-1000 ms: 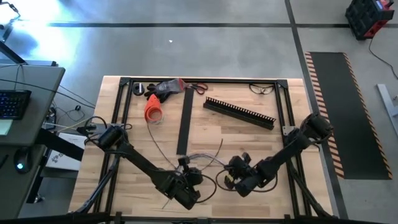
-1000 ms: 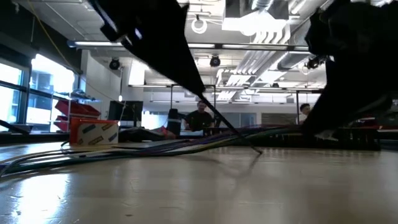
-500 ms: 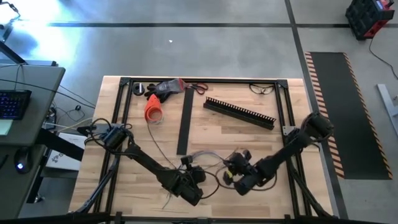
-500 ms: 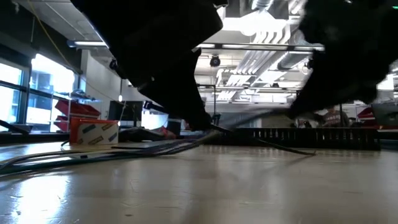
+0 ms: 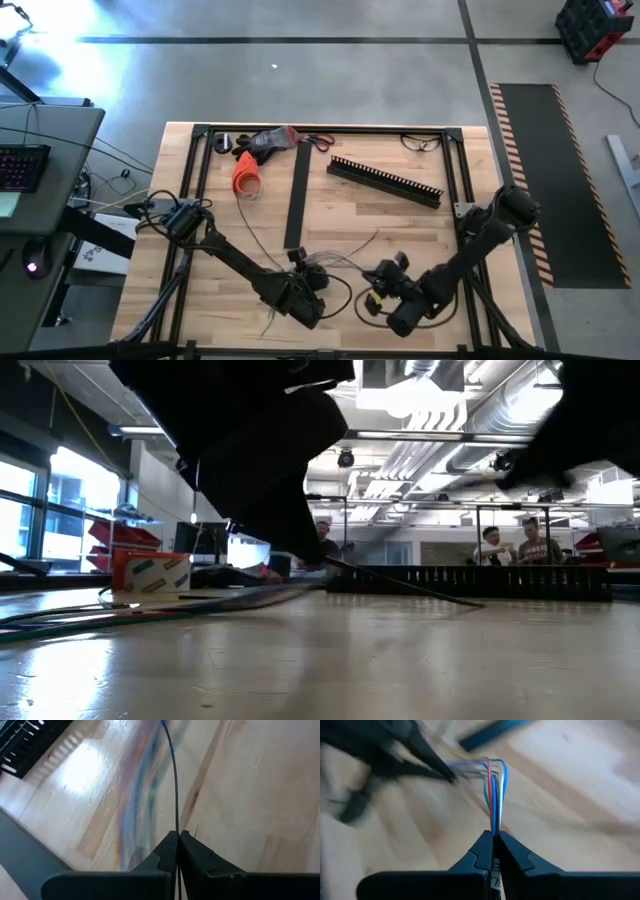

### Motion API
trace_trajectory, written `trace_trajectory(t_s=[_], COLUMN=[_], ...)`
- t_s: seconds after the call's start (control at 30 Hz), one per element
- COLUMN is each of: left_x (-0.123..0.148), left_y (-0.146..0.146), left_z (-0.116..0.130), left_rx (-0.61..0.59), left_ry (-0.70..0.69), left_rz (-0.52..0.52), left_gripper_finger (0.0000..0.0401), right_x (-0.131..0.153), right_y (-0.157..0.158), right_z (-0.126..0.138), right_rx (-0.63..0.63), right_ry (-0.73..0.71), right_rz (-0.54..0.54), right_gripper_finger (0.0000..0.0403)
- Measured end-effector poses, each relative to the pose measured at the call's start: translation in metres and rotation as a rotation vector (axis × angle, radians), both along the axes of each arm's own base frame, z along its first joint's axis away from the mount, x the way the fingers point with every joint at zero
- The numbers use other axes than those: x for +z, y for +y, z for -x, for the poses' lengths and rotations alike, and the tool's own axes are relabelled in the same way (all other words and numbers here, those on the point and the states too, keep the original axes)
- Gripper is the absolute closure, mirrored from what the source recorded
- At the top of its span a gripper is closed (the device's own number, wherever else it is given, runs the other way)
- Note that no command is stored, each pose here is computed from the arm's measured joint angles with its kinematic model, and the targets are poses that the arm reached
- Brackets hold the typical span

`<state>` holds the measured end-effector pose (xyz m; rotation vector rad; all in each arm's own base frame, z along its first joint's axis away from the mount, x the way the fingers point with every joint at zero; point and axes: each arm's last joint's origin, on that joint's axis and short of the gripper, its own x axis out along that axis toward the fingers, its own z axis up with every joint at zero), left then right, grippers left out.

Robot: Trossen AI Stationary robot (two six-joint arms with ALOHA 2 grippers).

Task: Ziptie cables
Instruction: Wrap the black zip tie on the cables

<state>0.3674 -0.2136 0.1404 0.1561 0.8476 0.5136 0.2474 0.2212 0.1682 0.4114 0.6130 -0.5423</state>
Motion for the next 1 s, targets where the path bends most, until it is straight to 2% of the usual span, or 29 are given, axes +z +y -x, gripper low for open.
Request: trace_trajectory(t_s=[0.13,0.23,0.37,0.57,0.67,0.83,0.93,1.0], left_x=[-0.002,-0.003,-0.003,-0.003,-0.003,-0.003,-0.003,-0.003], left_y=[-0.001,-0.001,-0.003,-0.004,-0.004,-0.005,-0.005,-0.005], left_z=[0.002,0.002,0.003,0.004,0.004,0.004,0.003,0.003], left_rx=[-0.003,-0.005,-0.015,-0.019,-0.021,-0.026,-0.026,-0.026], left_ry=[0.005,0.010,0.014,0.017,0.019,0.027,0.025,0.025], left_rz=[-0.002,0.011,0.014,0.019,0.023,0.039,0.040,0.041], left_gripper_finger=[0.0401,0.0401,0.0401,0.0401,0.0401,0.0401,0.0401,0.0401], right_x=[-0.034,-0.056,-0.073,-0.076,-0.072,-0.052,-0.026,-0.011], right_y=[0.003,-0.004,-0.013,-0.018,-0.020,-0.022,-0.021,-0.023], right_z=[0.017,0.022,0.019,0.017,0.015,0.013,0.009,0.005], right_rx=[-0.075,-0.139,-0.169,-0.151,-0.134,-0.153,-0.161,-0.171], right_ry=[0.031,0.063,0.134,0.209,0.288,0.423,0.398,0.349], right_rz=[-0.048,-0.039,-0.019,0.022,0.048,0.076,0.093,0.102], right_gripper_finger=[0.0403,0.0403,0.0403,0.0390,0.0348,0.0237,0.0179,0.0158])
